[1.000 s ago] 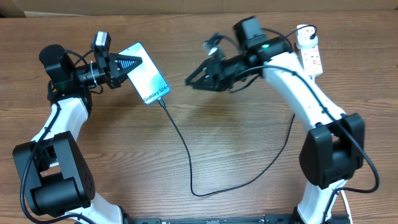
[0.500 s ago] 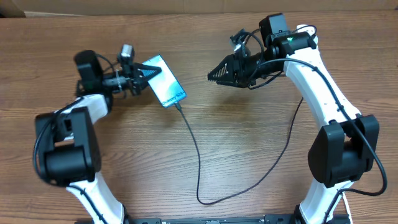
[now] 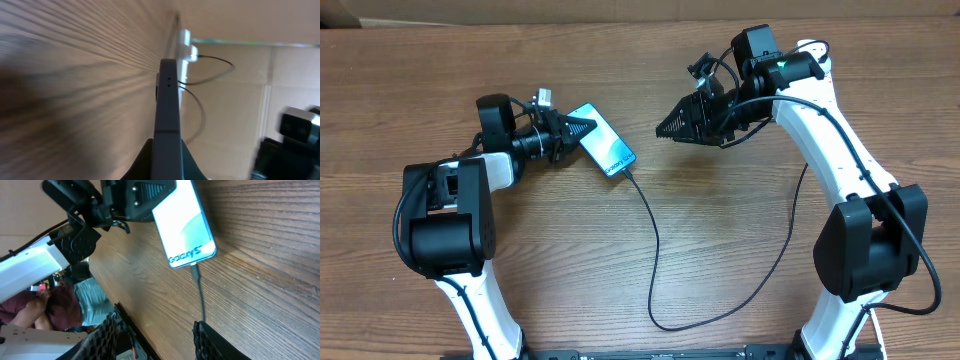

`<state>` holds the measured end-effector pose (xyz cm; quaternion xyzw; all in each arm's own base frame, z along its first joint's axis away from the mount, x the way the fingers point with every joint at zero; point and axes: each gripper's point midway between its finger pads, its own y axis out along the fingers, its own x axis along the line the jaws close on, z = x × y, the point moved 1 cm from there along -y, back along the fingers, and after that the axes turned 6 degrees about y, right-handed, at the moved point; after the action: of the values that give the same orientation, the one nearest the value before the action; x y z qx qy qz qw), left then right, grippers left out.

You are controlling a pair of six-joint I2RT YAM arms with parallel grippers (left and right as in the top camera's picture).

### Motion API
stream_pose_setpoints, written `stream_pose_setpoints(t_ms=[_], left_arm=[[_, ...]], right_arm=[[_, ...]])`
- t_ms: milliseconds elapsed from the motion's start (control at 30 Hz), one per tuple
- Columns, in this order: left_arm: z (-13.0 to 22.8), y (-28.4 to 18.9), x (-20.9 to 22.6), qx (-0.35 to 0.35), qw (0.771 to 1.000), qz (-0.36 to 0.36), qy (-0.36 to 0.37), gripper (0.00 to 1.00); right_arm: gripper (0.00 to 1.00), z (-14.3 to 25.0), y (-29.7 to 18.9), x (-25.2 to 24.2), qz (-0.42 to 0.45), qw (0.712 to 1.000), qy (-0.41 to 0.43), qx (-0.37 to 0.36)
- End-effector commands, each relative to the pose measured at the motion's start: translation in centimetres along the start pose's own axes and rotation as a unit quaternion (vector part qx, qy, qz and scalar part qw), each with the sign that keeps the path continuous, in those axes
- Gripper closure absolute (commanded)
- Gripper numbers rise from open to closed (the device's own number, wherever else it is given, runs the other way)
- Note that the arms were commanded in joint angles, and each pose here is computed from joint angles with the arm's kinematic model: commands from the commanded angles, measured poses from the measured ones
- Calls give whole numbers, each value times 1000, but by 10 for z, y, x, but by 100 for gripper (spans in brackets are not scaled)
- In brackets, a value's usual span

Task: Plug charger to phone and switch on socket
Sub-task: 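Lower the phone flat onto the table with the left gripper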

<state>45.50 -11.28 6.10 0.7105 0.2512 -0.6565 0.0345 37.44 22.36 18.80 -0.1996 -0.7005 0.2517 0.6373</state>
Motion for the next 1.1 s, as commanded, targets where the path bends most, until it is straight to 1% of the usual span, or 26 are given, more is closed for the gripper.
stream_pose_setpoints(t_ms=[0,200,567,700,767,900,1000,1067], left_arm=[[-10,0,16,-25,996,-48,67,95],[1,-4,46,-18,991,-119,62,96],[-1,-7,55,-26,987,-145,61,95],[-1,-8,59,-27,986,-156,58,86],[0,-8,59,-27,985,-156,61,80],[0,-8,59,-27,985,-156,61,62],[0,-8,59,-26,986,-156,60,51],[0,-9,60,-26,986,-157,59,47]], right_arm=[[51,-2,-14,19,0,999,-36,-22],[51,-2,-14,17,6,999,-34,-22],[50,-2,-14,17,6,999,-34,-22],[50,-2,-14,17,6,999,-34,-22],[50,-2,-14,17,6,999,-36,-22],[50,-2,-14,17,8,999,-36,-23],[50,-2,-14,16,9,999,-35,-23],[50,-2,-14,16,9,999,-35,-23]])
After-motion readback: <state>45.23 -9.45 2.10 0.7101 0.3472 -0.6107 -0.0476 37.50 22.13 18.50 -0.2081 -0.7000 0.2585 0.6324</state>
